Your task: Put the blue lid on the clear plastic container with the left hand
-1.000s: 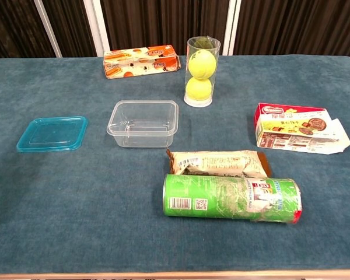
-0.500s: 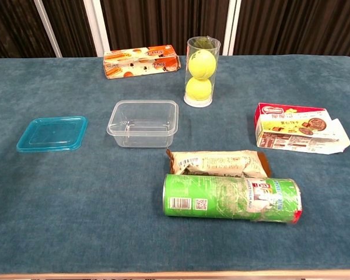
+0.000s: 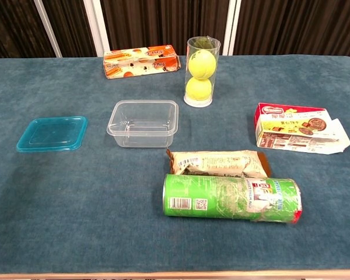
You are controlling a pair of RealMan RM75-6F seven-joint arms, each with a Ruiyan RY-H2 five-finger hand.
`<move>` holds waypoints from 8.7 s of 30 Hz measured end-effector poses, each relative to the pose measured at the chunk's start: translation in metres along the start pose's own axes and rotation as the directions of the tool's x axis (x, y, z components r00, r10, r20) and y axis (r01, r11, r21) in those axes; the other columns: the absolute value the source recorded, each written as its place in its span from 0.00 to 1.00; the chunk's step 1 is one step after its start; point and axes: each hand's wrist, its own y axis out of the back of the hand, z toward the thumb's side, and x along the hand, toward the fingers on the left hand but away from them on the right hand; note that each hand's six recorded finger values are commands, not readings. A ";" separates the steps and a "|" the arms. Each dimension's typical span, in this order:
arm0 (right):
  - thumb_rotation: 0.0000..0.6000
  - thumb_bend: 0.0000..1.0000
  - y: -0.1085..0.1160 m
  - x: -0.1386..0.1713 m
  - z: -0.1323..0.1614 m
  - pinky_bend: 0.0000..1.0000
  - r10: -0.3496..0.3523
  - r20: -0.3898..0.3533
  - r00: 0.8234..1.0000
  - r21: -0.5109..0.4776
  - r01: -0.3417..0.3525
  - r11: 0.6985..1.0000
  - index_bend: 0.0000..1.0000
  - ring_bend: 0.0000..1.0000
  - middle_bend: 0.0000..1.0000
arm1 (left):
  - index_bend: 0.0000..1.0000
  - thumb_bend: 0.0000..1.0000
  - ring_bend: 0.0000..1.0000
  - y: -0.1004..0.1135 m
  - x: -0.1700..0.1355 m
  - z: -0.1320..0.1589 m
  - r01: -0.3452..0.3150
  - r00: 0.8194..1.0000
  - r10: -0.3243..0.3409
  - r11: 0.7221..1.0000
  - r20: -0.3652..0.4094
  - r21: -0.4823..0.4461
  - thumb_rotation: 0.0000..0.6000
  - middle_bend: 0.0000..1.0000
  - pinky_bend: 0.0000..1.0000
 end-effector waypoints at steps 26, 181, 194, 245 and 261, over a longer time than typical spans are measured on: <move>1.00 0.29 0.001 -0.002 -0.006 0.00 0.019 0.044 0.999 -0.034 -0.017 0.999 0.10 0.00 0.00 | 0.01 0.05 0.00 -0.063 0.075 0.034 0.141 0.990 -0.141 0.988 -0.003 0.057 1.00 0.04 0.00; 1.00 0.29 0.003 -0.003 -0.008 0.00 0.014 0.059 0.998 -0.053 -0.011 0.999 0.10 0.00 0.00 | 0.07 0.13 0.00 -0.037 0.094 0.244 0.163 0.944 -0.157 0.987 0.289 0.005 1.00 0.34 0.00; 1.00 0.29 0.003 -0.003 -0.008 0.00 0.012 0.063 0.998 -0.055 -0.008 0.998 0.10 0.00 0.00 | 0.07 0.13 0.00 -0.043 0.093 0.241 0.176 0.940 -0.168 0.984 0.298 -0.001 1.00 0.34 0.00; 1.00 0.29 0.004 -0.003 -0.009 0.00 0.009 0.064 0.998 -0.057 -0.006 0.998 0.10 0.00 0.00 | 0.07 0.13 0.00 -0.054 0.094 0.246 0.180 0.935 -0.170 0.984 0.311 -0.002 1.00 0.34 0.00; 1.00 0.29 0.004 -0.003 -0.009 0.00 0.007 0.064 0.998 -0.056 -0.003 0.998 0.10 0.00 0.00 | 0.07 0.13 0.00 -0.056 0.096 0.241 0.172 0.938 -0.167 0.985 0.305 0.008 1.00 0.34 0.00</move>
